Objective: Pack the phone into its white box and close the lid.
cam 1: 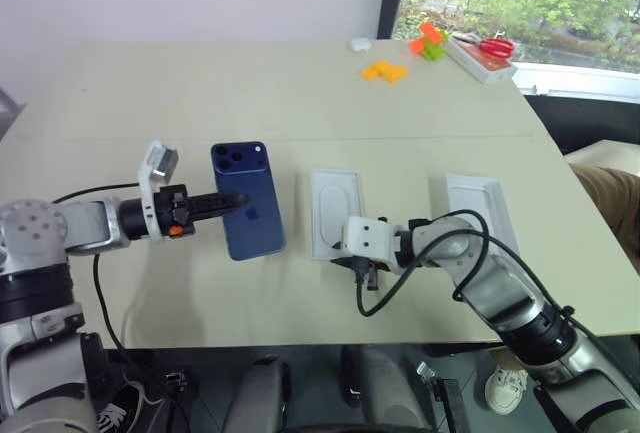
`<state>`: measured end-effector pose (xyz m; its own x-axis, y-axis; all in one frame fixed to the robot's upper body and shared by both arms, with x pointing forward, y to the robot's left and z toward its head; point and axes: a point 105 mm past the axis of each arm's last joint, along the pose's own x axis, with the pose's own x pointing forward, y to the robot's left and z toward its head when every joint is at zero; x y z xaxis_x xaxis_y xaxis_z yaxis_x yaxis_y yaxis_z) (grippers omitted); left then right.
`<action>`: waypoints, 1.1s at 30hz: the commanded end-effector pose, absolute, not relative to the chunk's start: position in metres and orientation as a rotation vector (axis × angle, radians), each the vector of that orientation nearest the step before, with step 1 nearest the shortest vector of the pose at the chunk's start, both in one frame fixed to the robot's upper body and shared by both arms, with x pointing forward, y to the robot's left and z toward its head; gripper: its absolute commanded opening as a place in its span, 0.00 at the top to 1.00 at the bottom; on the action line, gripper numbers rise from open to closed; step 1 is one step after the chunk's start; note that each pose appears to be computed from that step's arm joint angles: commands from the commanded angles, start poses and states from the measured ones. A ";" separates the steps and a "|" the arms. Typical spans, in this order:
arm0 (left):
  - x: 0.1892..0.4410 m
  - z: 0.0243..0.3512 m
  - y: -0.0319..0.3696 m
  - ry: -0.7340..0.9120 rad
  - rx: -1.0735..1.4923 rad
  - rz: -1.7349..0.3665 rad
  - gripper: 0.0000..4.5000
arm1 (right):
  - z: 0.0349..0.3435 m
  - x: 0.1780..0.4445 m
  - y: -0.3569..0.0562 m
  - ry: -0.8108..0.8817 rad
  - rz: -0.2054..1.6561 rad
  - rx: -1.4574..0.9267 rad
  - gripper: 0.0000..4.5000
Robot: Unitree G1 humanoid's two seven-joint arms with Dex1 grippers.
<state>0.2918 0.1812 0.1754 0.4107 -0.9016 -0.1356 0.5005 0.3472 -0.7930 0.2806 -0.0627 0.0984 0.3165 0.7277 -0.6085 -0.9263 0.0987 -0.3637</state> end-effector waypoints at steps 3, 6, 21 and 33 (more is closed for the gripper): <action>0.291 0.192 0.182 0.566 -0.720 -1.031 1.00 | 0.104 0.281 -0.064 0.301 1.274 -0.766 0.39; 0.292 0.192 0.182 0.566 -0.720 -1.029 1.00 | 0.111 0.280 -0.063 0.286 1.290 -0.730 0.39; 0.306 0.185 0.160 0.573 -0.761 -1.034 1.00 | 0.187 0.304 -0.136 0.043 1.180 -0.443 0.39; 0.319 0.175 0.125 0.598 -0.886 -1.066 1.00 | 0.190 0.305 -0.170 -0.030 1.156 -0.433 0.11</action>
<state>0.3138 0.1228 0.1571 0.3641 -0.9290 -0.0665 0.4360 0.2331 -0.8692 0.3071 -0.1669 0.1754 0.4089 0.8825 -0.2324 -0.8937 0.3356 -0.2979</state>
